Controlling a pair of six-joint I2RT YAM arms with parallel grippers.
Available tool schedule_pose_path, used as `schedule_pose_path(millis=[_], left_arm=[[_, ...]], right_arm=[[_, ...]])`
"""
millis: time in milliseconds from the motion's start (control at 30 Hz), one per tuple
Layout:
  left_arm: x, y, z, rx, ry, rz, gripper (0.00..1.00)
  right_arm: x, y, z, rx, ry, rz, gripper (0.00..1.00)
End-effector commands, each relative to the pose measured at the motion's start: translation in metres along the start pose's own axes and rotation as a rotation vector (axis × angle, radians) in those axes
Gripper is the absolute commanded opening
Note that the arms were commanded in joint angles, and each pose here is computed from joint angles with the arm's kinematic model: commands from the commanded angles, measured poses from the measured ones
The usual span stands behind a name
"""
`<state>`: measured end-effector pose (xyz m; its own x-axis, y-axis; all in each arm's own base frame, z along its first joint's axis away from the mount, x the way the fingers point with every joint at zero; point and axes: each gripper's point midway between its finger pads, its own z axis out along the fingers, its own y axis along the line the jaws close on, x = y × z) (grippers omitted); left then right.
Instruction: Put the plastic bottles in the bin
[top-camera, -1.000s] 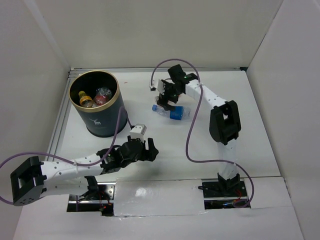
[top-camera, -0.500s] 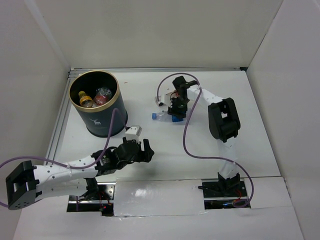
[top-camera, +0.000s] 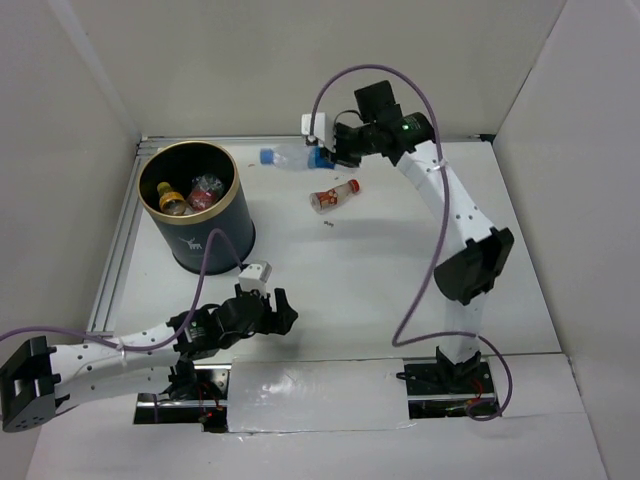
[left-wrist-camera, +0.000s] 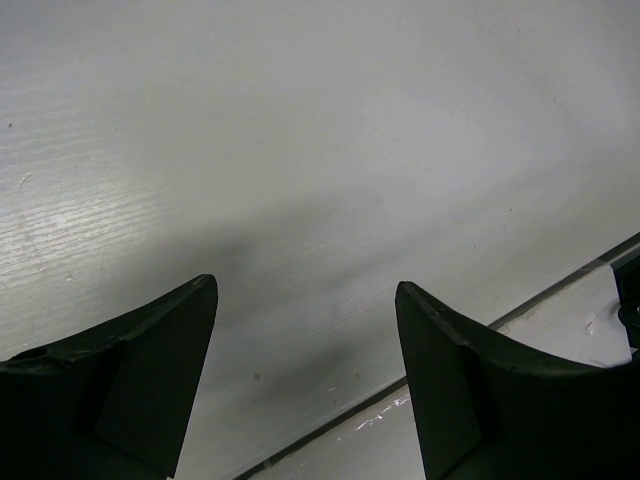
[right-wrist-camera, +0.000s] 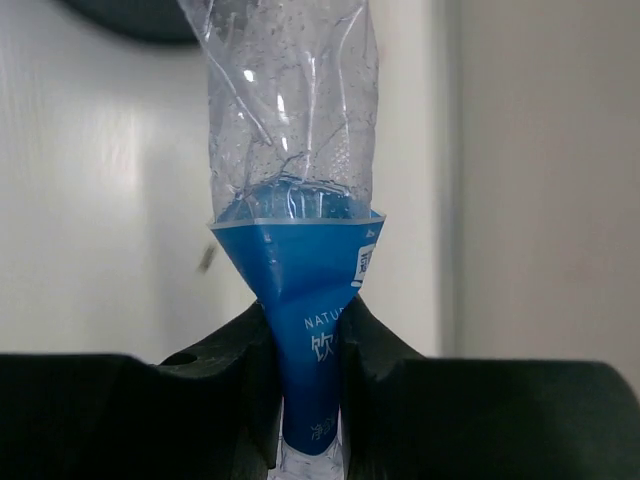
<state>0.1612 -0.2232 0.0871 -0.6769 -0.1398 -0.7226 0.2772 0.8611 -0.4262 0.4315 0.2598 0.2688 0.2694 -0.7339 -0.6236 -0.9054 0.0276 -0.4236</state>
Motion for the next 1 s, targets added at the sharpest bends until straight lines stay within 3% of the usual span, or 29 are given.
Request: schedule_pose_path(millis=[0,200,233,300,333,467,500,533,567,600,633,733,867,967], left_arm=[[-0.004,-0.011,-0.002,0.047,-0.011,-0.035,0.84],[0.004,-0.011,0.0,0.049,0.011,-0.024,0.83],[0.004,-0.011,0.0,0.049,0.011,-0.024,0.83],[0.006,-0.01,0.001,0.049,0.011,-0.024,0.83],[0.004,-0.011,0.0,0.057,0.003,-0.028,0.83],[-0.003,-0.015,-0.001,0.063,-0.018,-0.036,0.83],[-0.004,-0.014,0.0,0.056,-0.025,-0.036,0.83],[-0.008,-0.016,-0.001,0.062,-0.032,-0.029,0.83],[-0.006,-0.018,-0.002,0.068,-0.027,-0.024,0.83],[-0.006,-0.019,0.0,0.069,-0.028,-0.025,0.84],[-0.006,-0.019,0.0,0.069,-0.029,-0.016,0.84],[-0.006,-0.02,0.002,0.066,-0.026,-0.005,0.84],[-0.009,-0.026,0.006,0.067,-0.027,0.006,0.84],[-0.03,-0.039,0.009,0.085,-0.087,0.039,0.87]], right_arm=[[-0.146,-0.032,-0.048,0.255,-0.368,-0.131,0.01],[-0.276,-0.017,-0.03,0.34,-0.632,-0.249,0.0],[-0.281,-0.017,-0.004,0.326,-0.644,-0.244,0.0],[-0.308,-0.015,0.002,0.353,-0.69,-0.258,0.02],[-0.307,-0.01,0.033,0.325,-0.682,-0.254,0.04],[-0.313,0.001,0.069,0.295,-0.691,-0.235,0.24],[-0.314,0.001,0.068,0.291,-0.701,-0.21,0.42],[-0.315,0.009,0.078,0.27,-0.705,-0.191,0.54],[-0.314,0.011,0.082,0.258,-0.708,-0.193,0.54],[-0.311,0.014,0.086,0.246,-0.702,-0.176,0.62],[-0.311,0.01,0.085,0.266,-0.698,-0.172,0.8],[-0.317,0.001,0.075,0.3,-0.712,-0.135,1.0],[-0.334,-0.012,0.022,0.358,-0.77,-0.143,1.0],[-0.313,-0.043,-0.025,0.447,-0.745,-0.079,0.98]])
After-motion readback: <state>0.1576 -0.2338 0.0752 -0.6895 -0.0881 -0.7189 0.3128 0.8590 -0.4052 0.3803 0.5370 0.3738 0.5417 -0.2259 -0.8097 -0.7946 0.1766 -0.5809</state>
